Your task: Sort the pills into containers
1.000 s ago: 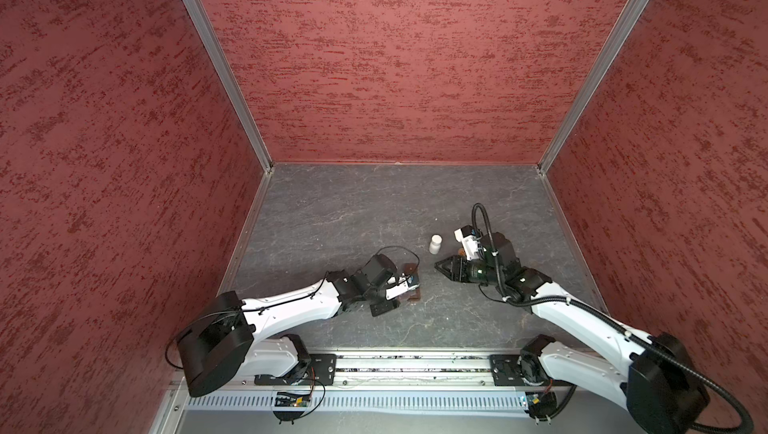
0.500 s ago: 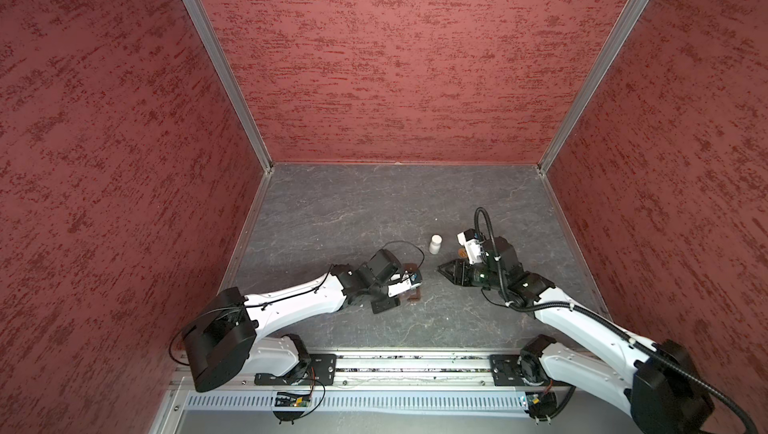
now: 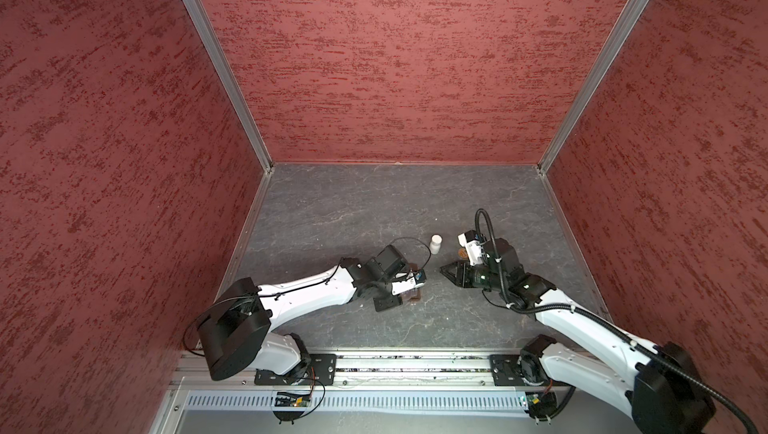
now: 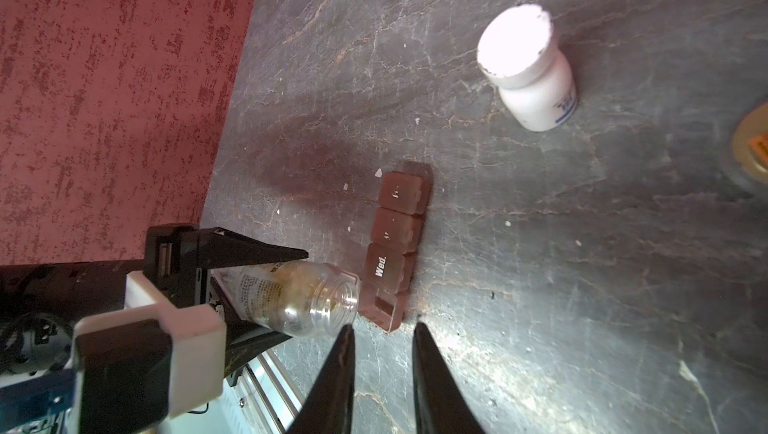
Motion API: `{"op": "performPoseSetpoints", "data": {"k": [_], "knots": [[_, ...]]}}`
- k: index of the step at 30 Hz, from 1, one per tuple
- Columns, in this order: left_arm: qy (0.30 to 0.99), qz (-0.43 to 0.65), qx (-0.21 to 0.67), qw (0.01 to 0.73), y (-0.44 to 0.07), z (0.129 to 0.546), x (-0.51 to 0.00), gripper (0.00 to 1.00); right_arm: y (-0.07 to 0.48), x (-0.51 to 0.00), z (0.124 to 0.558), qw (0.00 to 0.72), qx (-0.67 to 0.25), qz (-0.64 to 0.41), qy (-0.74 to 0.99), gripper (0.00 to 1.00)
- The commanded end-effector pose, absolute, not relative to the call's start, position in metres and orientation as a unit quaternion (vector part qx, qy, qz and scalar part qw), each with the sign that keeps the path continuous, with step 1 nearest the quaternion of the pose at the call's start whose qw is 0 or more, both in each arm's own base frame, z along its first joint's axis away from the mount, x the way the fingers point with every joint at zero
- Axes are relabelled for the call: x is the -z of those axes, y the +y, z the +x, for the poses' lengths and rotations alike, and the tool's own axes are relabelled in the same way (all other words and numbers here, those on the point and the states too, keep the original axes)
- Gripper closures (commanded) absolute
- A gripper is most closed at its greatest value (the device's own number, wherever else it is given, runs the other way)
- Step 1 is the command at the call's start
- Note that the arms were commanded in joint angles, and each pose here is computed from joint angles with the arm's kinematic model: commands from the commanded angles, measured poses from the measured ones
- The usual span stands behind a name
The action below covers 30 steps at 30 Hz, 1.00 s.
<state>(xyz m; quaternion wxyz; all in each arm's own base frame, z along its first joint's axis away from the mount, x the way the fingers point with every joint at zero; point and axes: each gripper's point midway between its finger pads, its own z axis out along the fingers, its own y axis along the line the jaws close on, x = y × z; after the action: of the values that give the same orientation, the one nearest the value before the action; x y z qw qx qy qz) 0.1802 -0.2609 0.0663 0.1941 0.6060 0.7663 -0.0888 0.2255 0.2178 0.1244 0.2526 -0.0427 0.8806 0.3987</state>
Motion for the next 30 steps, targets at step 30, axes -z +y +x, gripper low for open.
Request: {"op": "performPoseSetpoints", "data": {"k": [30], "knots": [[0.765, 0.624, 0.065, 0.145, -0.260, 0.179, -0.068, 1.00, 0.257, -0.084, 0.160, 0.269, -0.433, -0.176, 0.842, 0.92]]}}
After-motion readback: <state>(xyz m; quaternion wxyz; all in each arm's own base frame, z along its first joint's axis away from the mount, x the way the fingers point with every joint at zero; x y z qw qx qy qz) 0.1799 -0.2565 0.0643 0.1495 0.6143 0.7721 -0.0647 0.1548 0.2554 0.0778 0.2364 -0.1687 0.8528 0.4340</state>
